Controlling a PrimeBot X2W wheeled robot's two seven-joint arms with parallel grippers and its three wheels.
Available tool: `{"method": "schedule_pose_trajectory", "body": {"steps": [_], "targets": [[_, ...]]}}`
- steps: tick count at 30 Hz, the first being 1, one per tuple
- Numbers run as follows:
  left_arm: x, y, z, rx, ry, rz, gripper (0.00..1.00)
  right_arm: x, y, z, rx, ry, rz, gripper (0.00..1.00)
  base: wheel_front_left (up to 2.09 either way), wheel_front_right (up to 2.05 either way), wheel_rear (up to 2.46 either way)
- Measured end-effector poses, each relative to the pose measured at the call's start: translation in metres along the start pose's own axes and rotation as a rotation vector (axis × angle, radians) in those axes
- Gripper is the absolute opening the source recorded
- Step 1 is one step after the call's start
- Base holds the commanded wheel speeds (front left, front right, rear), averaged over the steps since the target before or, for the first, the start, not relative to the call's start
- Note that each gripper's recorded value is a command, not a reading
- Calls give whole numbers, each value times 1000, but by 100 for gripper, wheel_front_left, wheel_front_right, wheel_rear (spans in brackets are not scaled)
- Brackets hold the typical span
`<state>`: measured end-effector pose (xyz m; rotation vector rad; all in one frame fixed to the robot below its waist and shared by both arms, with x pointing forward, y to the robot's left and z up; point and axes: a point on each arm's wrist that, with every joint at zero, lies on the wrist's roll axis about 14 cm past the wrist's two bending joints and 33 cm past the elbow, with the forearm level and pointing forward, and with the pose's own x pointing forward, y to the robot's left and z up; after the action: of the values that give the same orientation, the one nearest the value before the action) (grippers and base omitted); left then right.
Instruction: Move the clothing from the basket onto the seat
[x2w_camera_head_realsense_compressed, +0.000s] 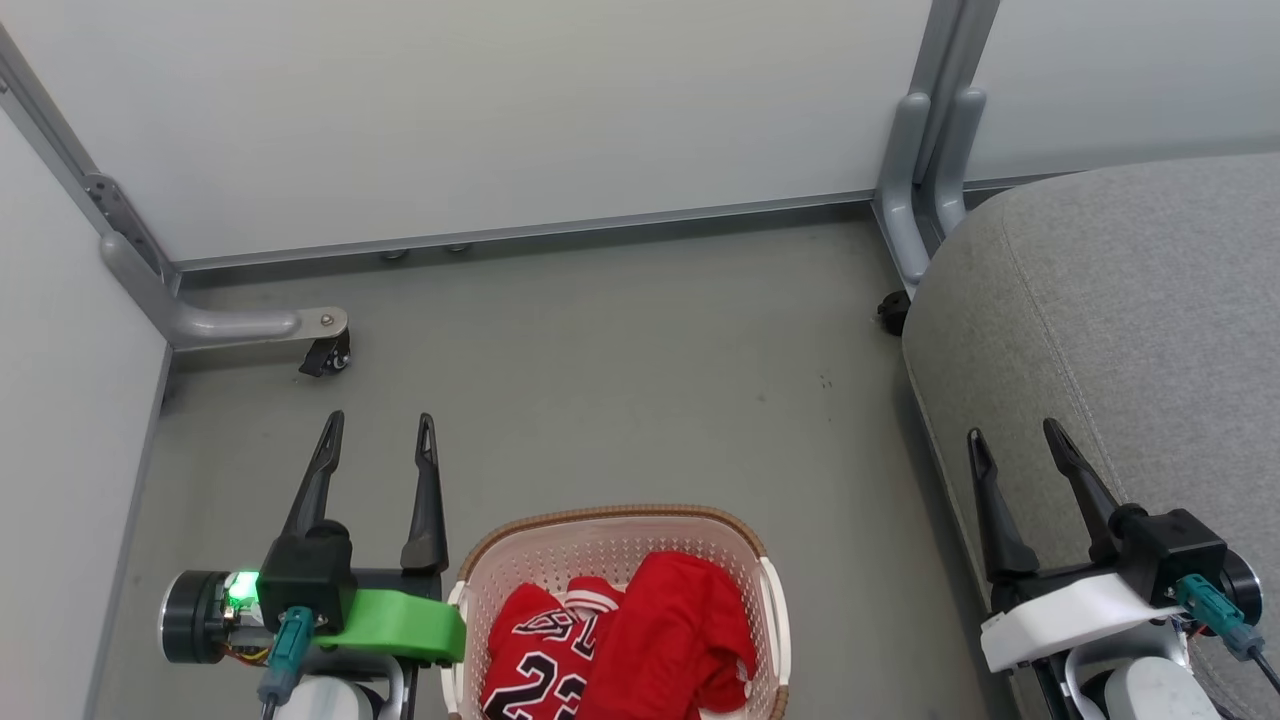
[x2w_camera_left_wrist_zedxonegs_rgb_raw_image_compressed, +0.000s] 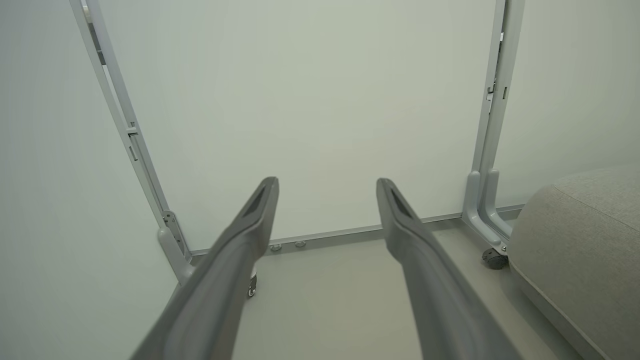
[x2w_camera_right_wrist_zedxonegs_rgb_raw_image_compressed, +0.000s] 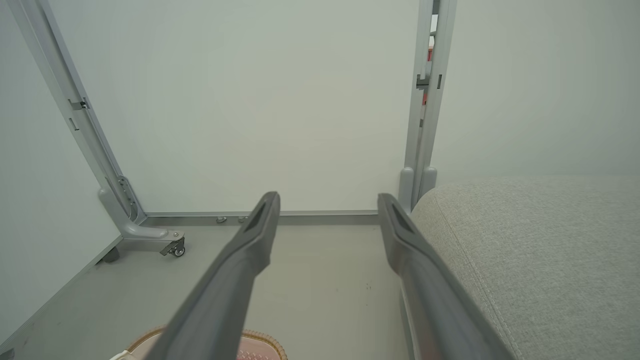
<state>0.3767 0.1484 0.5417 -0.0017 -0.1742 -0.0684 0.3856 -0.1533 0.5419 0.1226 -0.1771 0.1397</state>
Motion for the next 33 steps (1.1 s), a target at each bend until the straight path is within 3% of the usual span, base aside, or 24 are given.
{"method": "schedule_pose_trajectory", "body": {"steps": [14, 23, 33], "targets": [[17, -19, -10, -17, 21, -71, 100, 2, -7, -1, -4, 0, -18, 100, 0, 0, 0], [43, -57, -30, -28, 60, -201, 100, 4, -25, -1, -17, 1, -66, 100, 0, 0, 0], [72, -105, -88, -32, 183, -371, 100, 14, -51, -8, -33, 12, -128, 100, 0, 0, 0]]}}
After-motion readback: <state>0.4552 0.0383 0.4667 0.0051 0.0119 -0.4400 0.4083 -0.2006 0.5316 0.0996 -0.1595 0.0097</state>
